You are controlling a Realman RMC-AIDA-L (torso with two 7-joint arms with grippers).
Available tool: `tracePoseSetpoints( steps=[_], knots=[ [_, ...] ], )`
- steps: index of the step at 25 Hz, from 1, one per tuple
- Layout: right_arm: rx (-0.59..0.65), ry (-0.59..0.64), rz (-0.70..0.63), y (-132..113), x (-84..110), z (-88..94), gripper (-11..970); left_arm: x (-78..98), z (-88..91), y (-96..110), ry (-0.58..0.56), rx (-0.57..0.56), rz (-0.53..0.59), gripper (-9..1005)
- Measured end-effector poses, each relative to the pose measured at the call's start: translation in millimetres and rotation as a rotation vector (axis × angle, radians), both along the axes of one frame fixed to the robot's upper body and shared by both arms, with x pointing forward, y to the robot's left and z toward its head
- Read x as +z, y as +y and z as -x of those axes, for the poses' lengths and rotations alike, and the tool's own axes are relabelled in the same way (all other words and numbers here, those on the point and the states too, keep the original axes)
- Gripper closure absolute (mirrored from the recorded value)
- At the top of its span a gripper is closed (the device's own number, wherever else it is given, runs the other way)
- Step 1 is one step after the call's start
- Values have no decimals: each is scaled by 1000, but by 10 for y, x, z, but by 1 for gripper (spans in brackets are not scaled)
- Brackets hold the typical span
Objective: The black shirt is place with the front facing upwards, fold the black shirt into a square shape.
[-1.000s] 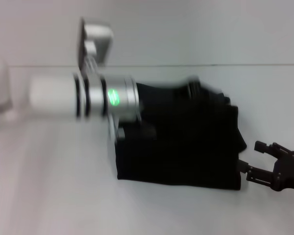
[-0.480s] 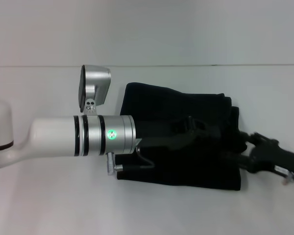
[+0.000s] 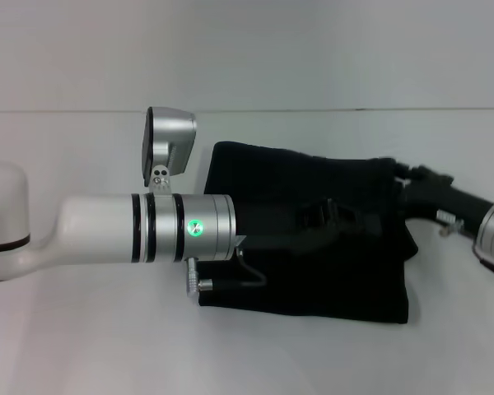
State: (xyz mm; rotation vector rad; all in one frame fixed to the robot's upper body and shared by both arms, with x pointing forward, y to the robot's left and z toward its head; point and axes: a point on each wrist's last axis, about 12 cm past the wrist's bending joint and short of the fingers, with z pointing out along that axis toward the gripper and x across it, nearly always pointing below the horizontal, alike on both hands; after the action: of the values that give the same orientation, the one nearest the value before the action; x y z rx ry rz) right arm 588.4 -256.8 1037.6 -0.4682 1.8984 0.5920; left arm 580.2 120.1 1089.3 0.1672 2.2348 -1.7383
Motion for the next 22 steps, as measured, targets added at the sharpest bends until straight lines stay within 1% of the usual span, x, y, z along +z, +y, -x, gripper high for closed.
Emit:
tracePoseSetpoints(
  steps=[4, 7, 10, 13, 15, 20, 22],
  knots=[
    [-57, -36, -37, -40, 81, -79, 14, -35, 39, -27, 5, -11, 1, 983],
    [-84, -53, -45, -85, 121, -116, 15, -56, 58, -83, -12, -26, -7, 983],
    [-119, -52, -31, -133, 124, -145, 15, -87, 60, -161, -20, -26, -27, 983],
    [-161, -38, -12, -181, 101, -165, 15, -142, 63, -221, -4, -14, -60, 983],
    [-204, -26, -6, -230, 80, -173, 15, -171, 68, -229, 0, -4, -72, 982],
    [-367, 4, -35, -444, 17, -148, 15, -189, 90, -238, -17, -3, -66, 982],
    [-420, 7, -59, -532, 1, -116, 15, -174, 96, -248, -24, -13, -56, 851]
  ],
)
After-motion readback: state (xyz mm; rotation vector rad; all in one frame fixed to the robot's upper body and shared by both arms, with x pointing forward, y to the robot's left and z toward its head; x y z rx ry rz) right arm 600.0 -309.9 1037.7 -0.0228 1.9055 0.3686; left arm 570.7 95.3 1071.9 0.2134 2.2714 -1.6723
